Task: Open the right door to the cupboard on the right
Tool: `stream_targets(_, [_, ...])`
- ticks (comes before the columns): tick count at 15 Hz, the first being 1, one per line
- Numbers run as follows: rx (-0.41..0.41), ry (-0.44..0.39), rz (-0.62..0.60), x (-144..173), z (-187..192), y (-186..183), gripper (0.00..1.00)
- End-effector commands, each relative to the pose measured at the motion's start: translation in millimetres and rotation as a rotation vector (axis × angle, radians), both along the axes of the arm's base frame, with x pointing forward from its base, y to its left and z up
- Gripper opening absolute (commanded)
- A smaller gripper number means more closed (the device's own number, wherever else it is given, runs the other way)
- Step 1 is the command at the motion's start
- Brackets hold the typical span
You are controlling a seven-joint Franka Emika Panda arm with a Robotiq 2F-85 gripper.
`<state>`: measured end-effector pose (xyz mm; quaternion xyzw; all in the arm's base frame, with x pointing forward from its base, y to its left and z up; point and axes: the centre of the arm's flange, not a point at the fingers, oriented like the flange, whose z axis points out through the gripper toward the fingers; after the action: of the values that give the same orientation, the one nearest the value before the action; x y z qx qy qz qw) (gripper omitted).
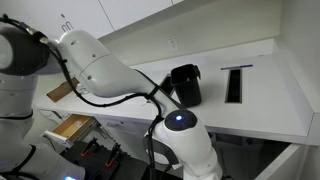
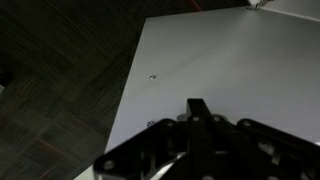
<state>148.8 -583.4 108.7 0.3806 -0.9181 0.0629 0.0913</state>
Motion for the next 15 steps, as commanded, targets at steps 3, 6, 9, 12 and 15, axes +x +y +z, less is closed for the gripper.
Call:
stream_targets(3, [-0.068,0.068,-0.071,-16.3,2.2,-39.0,0.00])
stream_targets(6, [-0.061,0.071,-0.081,-19.5,1.2,-42.9,0.00])
stream_targets(9, [0.005,0.036,-0.072,-17.2,3.7,-33.5,0.00])
stream_targets(12, [0.095,-0.034,-0.064,-15.2,16.0,-18.7,0.00])
stream_targets(15, [0.151,-0.112,-0.055,-20.4,46.6,-10.0,0.00])
